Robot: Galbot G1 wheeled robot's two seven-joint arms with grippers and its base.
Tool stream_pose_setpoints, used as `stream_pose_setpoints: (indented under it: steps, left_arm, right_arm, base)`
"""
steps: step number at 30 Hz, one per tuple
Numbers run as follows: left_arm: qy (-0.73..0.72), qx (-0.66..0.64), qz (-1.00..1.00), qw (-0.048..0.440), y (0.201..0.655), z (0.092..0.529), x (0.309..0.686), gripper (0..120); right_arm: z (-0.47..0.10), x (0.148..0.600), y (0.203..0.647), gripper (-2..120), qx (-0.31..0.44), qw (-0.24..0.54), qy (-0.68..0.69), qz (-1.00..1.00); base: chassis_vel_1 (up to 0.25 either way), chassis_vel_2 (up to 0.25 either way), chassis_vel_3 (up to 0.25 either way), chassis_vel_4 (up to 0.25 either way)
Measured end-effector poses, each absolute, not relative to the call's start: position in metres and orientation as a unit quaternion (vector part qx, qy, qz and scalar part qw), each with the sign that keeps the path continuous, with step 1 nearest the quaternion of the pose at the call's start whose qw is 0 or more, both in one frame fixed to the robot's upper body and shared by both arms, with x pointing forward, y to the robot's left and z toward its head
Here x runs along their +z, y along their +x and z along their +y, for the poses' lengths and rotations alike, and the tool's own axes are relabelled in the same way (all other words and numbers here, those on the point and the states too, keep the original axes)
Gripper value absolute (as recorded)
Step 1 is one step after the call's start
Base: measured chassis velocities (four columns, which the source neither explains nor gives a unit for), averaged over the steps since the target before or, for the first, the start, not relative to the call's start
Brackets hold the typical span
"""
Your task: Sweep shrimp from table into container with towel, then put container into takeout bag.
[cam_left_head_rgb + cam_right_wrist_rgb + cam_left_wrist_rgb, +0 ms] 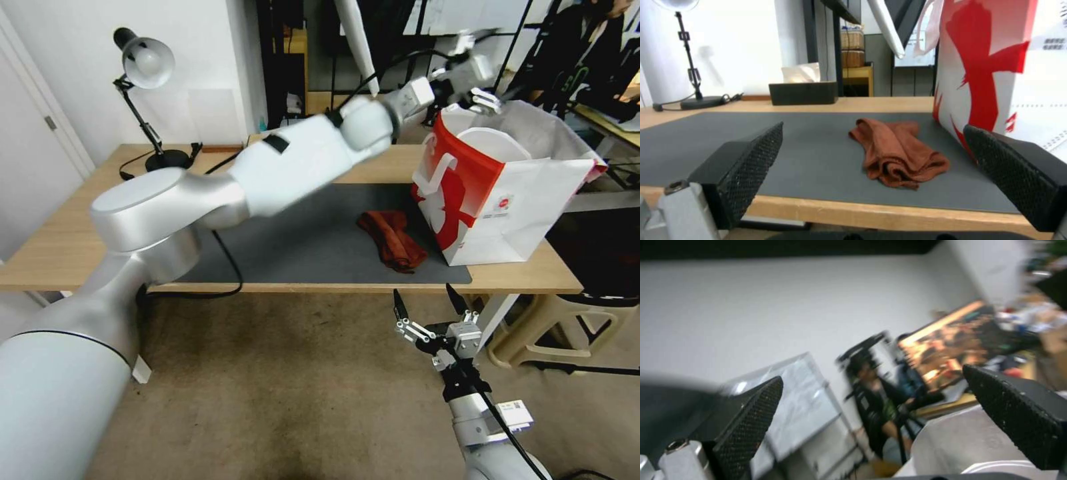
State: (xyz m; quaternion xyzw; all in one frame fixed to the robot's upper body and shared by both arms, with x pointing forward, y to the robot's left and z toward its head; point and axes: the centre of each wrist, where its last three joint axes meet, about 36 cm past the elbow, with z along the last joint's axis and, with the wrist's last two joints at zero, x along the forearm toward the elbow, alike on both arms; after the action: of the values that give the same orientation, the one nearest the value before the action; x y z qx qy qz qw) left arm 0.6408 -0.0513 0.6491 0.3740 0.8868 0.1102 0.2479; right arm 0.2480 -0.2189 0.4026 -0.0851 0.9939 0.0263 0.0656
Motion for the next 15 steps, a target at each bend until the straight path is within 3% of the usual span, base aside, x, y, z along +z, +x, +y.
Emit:
stream_pose_setpoints:
  steps: [5,11,15]
  left_arm:
    - [0.301,0.037,0.934,0.191,0.629,-0.024,0.643,100]
    - [0.258,0.006,0.950,0.176,0.632,0.045,0.612,100]
    - [0.253,0.005,0.951,0.176,0.629,0.058,0.604,100]
  right_arm:
    - [-0.218,0.405,0.248,100,0.028,0.068,-0.085,0.994]
    - [-0.218,0.408,0.247,100,0.029,0.070,-0.082,0.994]
    - [-0.217,0.409,0.247,100,0.030,0.071,-0.082,0.994]
  base:
    - [0.000,0.000,0.000,0.000]
    - [0.000,0.000,0.000,0.000]
    - [0.000,0.000,0.000,0.000]
